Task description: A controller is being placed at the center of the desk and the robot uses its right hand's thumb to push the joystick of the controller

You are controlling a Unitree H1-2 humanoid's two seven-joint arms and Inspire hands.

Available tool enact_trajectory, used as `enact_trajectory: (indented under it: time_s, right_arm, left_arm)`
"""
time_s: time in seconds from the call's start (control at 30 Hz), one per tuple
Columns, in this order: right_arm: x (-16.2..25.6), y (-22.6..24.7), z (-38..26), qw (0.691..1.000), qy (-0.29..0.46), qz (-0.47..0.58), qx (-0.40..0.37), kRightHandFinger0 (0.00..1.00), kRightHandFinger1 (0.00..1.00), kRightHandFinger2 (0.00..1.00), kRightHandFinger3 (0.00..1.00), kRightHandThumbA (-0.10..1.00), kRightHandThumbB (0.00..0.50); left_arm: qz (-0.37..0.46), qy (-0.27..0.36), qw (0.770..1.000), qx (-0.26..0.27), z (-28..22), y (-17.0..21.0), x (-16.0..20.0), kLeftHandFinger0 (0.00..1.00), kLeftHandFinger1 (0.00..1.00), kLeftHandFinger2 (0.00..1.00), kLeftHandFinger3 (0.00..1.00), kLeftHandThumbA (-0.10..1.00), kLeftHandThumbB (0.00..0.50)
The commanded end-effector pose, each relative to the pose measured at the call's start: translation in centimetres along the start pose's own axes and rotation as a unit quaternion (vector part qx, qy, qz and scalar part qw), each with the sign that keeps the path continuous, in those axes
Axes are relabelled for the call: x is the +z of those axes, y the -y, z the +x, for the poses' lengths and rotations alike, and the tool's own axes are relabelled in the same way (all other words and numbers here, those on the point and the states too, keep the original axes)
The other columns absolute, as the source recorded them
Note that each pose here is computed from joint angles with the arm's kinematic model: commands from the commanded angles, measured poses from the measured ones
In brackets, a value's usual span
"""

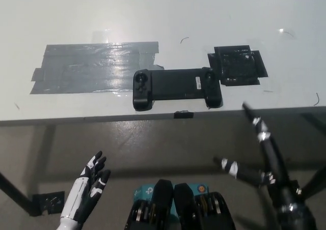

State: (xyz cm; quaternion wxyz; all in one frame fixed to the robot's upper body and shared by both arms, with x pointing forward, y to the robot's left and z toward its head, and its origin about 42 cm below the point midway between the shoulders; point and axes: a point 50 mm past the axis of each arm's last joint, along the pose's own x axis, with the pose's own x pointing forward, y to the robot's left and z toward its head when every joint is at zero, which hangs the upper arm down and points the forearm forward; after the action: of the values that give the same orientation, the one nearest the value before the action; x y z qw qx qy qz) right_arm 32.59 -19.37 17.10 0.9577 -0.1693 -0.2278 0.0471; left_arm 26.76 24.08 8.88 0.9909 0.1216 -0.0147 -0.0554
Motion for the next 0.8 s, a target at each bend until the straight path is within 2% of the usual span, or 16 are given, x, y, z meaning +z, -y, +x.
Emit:
enact_trajectory:
  time_s: [0.0, 0.07, 0.3, 0.37, 0.4, 0.43, 0.47, 0.63, 0.67, 0.73, 0.77]
  right_arm:
    - [2.9, 2.0, 4.8, 0.998, 0.046, -0.015, -0.047, 1.0, 1.0, 1.0, 1.0, 1.0, 0.291]
    - [3.3, 2.9, 6.8, 0.998, 0.042, -0.021, -0.05, 1.0, 1.0, 1.0, 1.0, 1.0, 0.277]
    - [3.2, 3.4, 13.8, 0.998, 0.012, -0.028, -0.052, 1.0, 1.0, 1.0, 1.0, 1.0, 0.277]
    - [3.0, 3.4, 15.8, 0.998, -0.003, -0.029, -0.049, 1.0, 1.0, 1.0, 1.0, 1.0, 0.297]
    - [3.0, 3.4, 16.0, 0.998, -0.004, -0.029, -0.049, 1.0, 1.0, 1.0, 1.0, 0.97, 0.262]
    - [2.6, 3.3, 17.5, 0.998, -0.014, -0.033, -0.044, 1.0, 1.0, 1.0, 1.0, 1.0, 0.292]
    - [2.5, 3.2, 17.9, 0.998, -0.018, -0.031, -0.043, 1.0, 1.0, 1.0, 1.0, 1.0, 0.291]
    - [1.9, 2.2, 20.9, 0.998, -0.037, -0.032, -0.041, 1.0, 1.0, 1.0, 1.0, 0.97, 0.228]
    - [1.7, 2.0, 21.3, 0.998, -0.042, -0.034, -0.041, 1.0, 1.0, 1.0, 1.0, 0.97, 0.25]
    - [1.4, 1.5, 21.8, 0.997, -0.05, -0.036, -0.04, 1.0, 1.0, 1.0, 1.0, 0.96, 0.258]
    - [1.2, 1.0, 22.1, 0.997, -0.064, -0.034, -0.036, 1.0, 1.0, 1.0, 1.0, 0.97, 0.283]
  left_arm:
    - [0.012, 0.031, 0.999, -0.004, 0.3, -0.3, 1.2, 1.0, 1.0, 1.0, 1.0, 0.86, 0.028]
    - [0.013, 0.031, 0.999, -0.005, 0.1, 0.0, 1.1, 1.0, 1.0, 1.0, 1.0, 0.86, 0.026]
    - [0.012, 0.035, 0.999, -0.002, 0.2, -0.2, 1.3, 1.0, 1.0, 1.0, 1.0, 0.86, 0.032]
    - [0.013, 0.034, 0.999, -0.005, 0.3, -0.1, 1.5, 1.0, 1.0, 1.0, 1.0, 0.87, 0.032]
    - [0.013, 0.034, 0.999, -0.005, 0.3, -0.1, 1.5, 1.0, 1.0, 1.0, 1.0, 0.87, 0.032]
    - [0.013, 0.034, 0.999, -0.005, 0.3, 0.0, 1.5, 1.0, 1.0, 1.0, 1.0, 0.87, 0.035]
    - [0.013, 0.035, 0.999, -0.006, 0.4, 0.0, 1.5, 1.0, 1.0, 1.0, 1.0, 0.87, 0.035]
    - [0.015, 0.036, 0.999, -0.006, 0.4, 0.0, 1.8, 1.0, 1.0, 1.0, 1.0, 0.86, 0.042]
    - [0.017, 0.037, 0.999, -0.006, 0.5, -0.1, 1.8, 1.0, 1.0, 1.0, 1.0, 0.85, 0.045]
    - [0.018, 0.039, 0.999, -0.006, 0.6, -0.1, 2.0, 1.0, 1.0, 1.0, 1.0, 0.85, 0.04]
    - [0.021, 0.045, 0.999, -0.006, 0.7, -0.1, 1.9, 1.0, 1.0, 1.0, 1.0, 0.84, 0.039]
